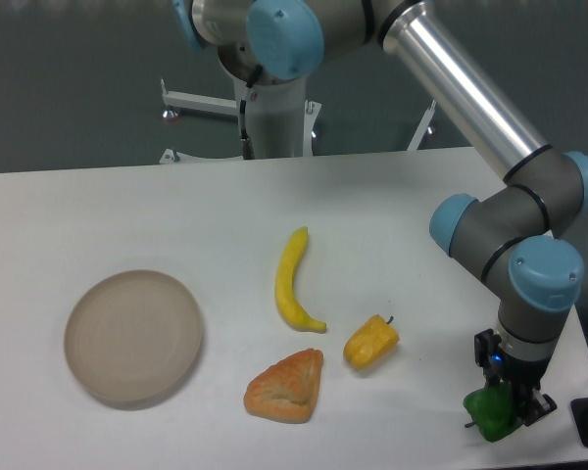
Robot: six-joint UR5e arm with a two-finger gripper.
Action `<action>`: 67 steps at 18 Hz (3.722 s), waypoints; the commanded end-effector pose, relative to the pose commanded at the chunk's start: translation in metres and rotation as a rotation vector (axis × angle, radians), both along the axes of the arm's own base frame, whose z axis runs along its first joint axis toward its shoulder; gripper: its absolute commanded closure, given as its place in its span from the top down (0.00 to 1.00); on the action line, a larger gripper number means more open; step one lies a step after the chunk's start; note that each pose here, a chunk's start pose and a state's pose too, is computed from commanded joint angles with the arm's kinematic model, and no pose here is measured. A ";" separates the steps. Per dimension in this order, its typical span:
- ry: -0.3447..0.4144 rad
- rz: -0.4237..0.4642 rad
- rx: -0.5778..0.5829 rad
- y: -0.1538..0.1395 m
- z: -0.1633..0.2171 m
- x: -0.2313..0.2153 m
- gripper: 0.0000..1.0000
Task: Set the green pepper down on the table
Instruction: 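Lift the held green pepper and carry it toward the table's back edge, then lower the green pepper onto the table surface, then open the gripper and raise it away from the green pepper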
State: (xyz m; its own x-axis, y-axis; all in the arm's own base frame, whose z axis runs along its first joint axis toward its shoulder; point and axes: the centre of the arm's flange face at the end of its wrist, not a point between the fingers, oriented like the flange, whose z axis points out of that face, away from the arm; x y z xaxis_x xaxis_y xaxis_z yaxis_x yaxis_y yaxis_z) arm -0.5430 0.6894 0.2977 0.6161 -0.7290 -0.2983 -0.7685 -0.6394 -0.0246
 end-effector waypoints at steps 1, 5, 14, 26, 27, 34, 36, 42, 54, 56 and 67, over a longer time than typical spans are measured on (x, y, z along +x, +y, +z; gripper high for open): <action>-0.001 -0.005 -0.001 0.002 0.000 0.004 0.33; -0.010 -0.010 -0.007 0.000 0.011 0.014 0.33; -0.072 0.030 -0.042 -0.051 0.051 0.059 0.33; -0.178 0.011 -0.149 -0.179 0.040 0.110 0.33; -0.188 -0.004 -0.162 -0.190 0.032 0.107 0.33; -0.266 -0.003 -0.136 -0.248 -0.005 0.080 0.33; -0.295 0.010 -0.108 -0.255 -0.010 0.076 0.33; -0.331 0.033 -0.094 -0.259 -0.019 0.078 0.33; -0.392 0.043 -0.071 -0.263 -0.040 0.079 0.34; -0.398 0.043 -0.065 -0.263 -0.041 0.080 0.34; -0.353 0.056 -0.032 -0.259 -0.015 0.063 1.00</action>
